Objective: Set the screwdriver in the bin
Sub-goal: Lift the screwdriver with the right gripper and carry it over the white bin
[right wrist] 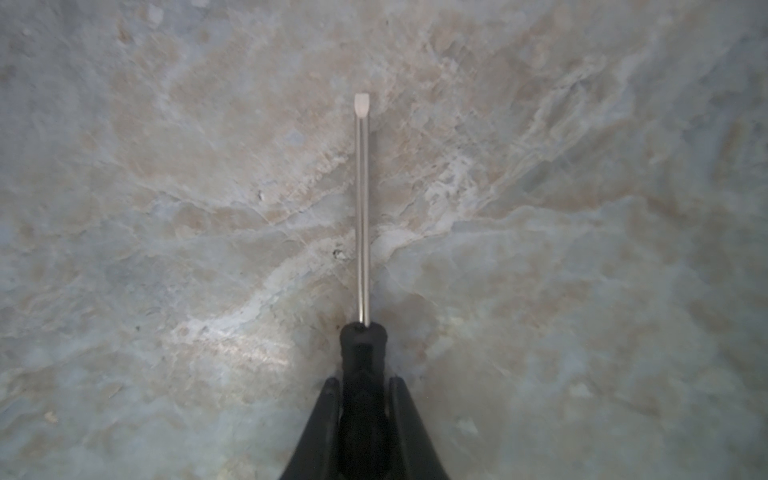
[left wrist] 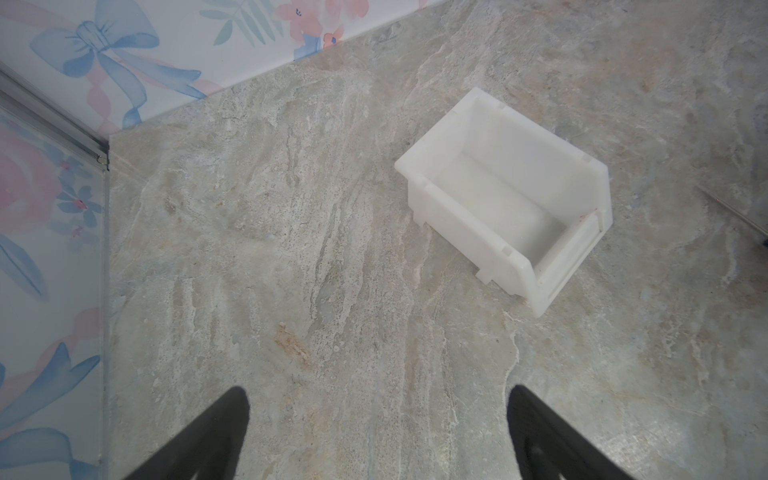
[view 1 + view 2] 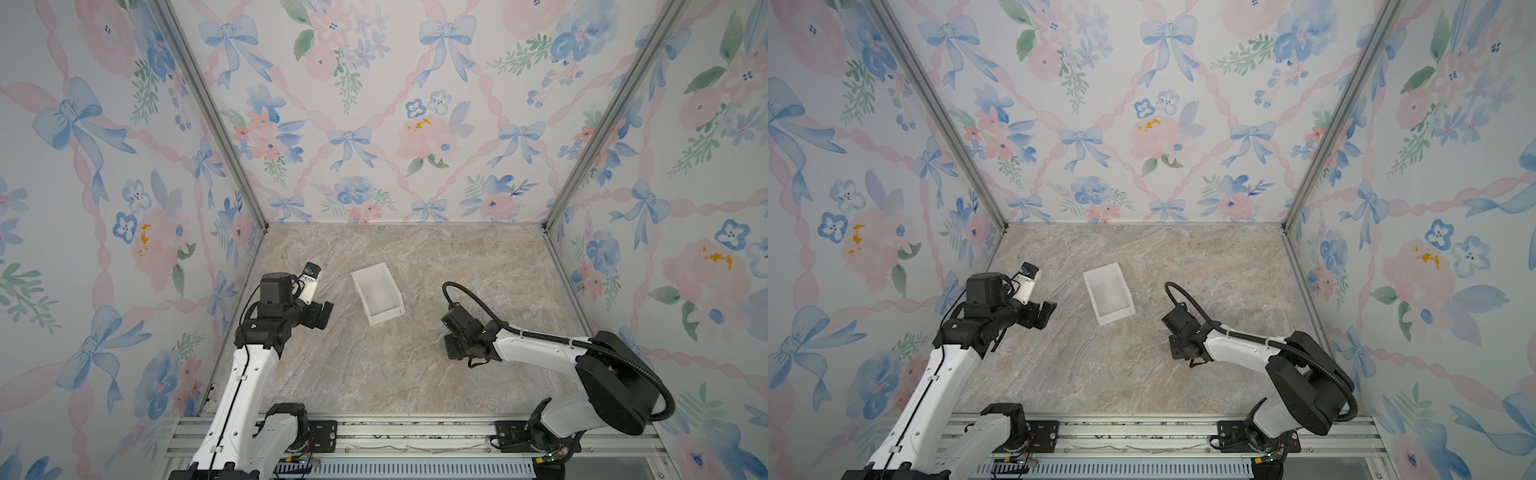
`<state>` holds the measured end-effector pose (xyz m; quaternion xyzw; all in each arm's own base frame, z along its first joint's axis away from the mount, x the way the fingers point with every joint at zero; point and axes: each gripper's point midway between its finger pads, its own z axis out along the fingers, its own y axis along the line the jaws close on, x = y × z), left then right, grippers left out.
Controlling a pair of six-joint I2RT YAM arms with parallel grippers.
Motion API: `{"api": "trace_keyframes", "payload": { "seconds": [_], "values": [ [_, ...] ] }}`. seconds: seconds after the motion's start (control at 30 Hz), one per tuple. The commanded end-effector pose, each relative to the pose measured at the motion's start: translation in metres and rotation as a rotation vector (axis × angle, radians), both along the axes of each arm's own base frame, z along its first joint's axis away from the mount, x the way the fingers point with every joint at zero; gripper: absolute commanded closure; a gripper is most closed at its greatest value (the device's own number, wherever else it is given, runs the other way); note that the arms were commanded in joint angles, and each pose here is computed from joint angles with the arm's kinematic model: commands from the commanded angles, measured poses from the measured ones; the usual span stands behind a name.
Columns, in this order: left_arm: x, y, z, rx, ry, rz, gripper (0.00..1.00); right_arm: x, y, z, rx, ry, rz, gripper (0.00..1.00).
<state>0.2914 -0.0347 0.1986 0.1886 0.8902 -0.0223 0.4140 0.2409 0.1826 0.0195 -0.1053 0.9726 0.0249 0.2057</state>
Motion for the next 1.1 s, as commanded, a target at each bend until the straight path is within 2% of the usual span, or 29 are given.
{"api": "trace_keyframes", "payload": {
  "seconds": [0.0, 0.1, 0.4, 0.67, 0.8, 1.07],
  "values": [
    [-0.001, -0.004, 0.005, -0.006, 0.003, -0.017, 0.02, -0.014, -0.007, -0.007, -0.037, 0.068, 0.019, 0.89],
    [0.0, -0.002, 0.008, 0.004, -0.005, -0.014, 0.02, -0.011, -0.004, 0.01, -0.026, 0.053, 0.038, 0.9],
    [-0.004, 0.0, 0.016, 0.008, -0.038, -0.005, 0.02, 0.017, 0.011, 0.104, 0.06, -0.069, 0.098, 0.89],
    [0.0, 0.0, 0.017, 0.009, -0.037, -0.002, 0.02, 0.057, 0.073, 0.153, 0.174, -0.115, 0.209, 0.88],
    [0.001, -0.002, 0.018, 0.0, -0.036, -0.01, 0.02, 0.077, 0.113, 0.162, 0.205, -0.132, 0.27, 0.88],
    [0.006, -0.005, 0.025, -0.032, -0.038, -0.006, 0.02, 0.104, 0.177, 0.136, 0.252, -0.105, 0.332, 0.88]
  ]
}}
